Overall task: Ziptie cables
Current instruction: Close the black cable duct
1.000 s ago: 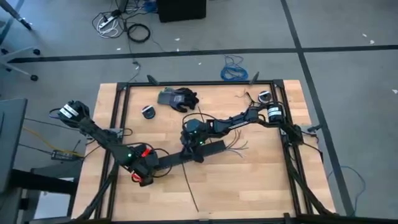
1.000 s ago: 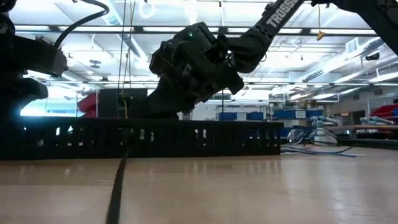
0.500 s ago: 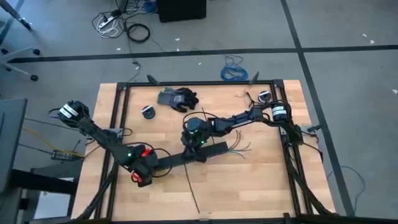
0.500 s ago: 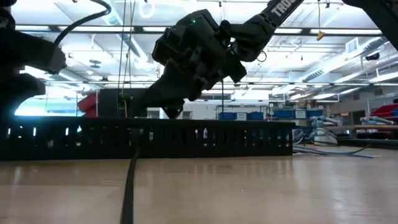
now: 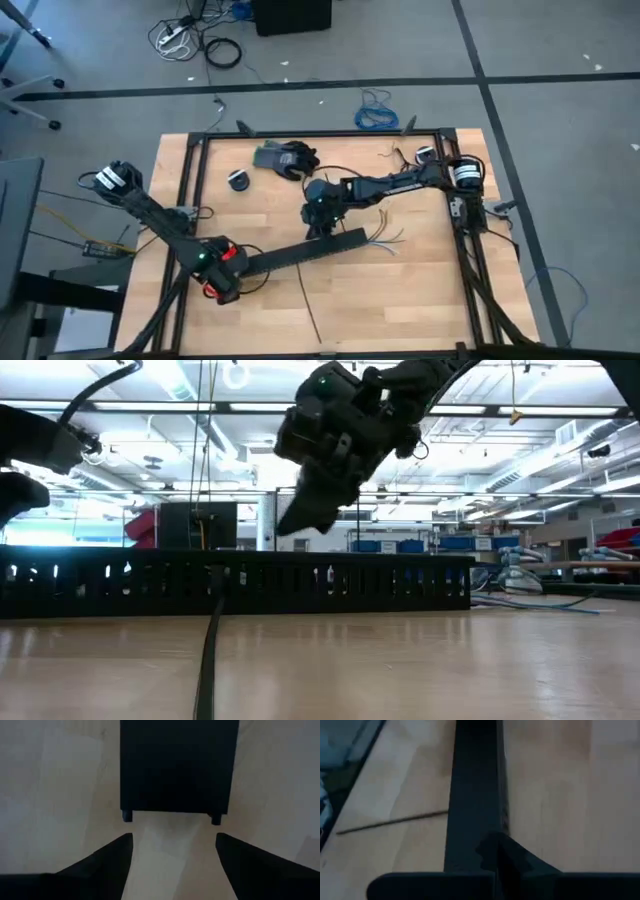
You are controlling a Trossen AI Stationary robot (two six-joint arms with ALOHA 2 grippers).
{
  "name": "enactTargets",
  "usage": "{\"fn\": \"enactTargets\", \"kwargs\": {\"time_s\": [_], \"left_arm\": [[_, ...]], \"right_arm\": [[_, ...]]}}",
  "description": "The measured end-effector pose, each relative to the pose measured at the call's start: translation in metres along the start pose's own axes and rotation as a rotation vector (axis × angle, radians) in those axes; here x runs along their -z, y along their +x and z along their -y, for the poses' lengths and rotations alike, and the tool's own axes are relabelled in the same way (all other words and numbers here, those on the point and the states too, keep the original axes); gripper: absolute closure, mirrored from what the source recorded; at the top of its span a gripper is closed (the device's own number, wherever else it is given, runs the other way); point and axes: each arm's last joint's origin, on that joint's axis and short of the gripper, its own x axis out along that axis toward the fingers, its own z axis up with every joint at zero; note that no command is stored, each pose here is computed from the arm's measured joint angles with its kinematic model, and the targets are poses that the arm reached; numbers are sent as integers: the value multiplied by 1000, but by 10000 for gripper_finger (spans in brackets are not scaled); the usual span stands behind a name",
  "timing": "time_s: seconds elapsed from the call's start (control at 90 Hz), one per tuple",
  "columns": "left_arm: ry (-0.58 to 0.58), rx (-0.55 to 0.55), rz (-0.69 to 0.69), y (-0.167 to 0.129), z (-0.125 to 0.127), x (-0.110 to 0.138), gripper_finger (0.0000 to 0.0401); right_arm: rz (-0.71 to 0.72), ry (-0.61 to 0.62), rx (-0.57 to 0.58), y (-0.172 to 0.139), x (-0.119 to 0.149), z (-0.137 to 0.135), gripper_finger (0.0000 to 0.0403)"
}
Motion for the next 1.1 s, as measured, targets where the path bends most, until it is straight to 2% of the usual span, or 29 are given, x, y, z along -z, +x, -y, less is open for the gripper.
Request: {"fn": "enactTargets", "kwargs": {"time_s": [0.289, 0.678, 0.778, 0.922, 1.1], "left_arm": [[-7, -7, 41, 0, 1, -2, 138], [-29, -32, 33, 8, -5, 2, 96], [-33, -19, 74, 8, -3, 0, 87], [23, 33, 128, 8, 3, -4, 82], [31, 15, 118, 8, 1, -3, 82]], "right_arm": [[-22, -5, -14, 3, 4, -5, 403], [-27, -22, -64, 4, 4, -7, 403], [-24, -28, -72, 3, 4, -7, 403], [-11, -29, -92, 3, 3, -6, 403], [22, -45, -122, 3, 0, -7, 403]]}}
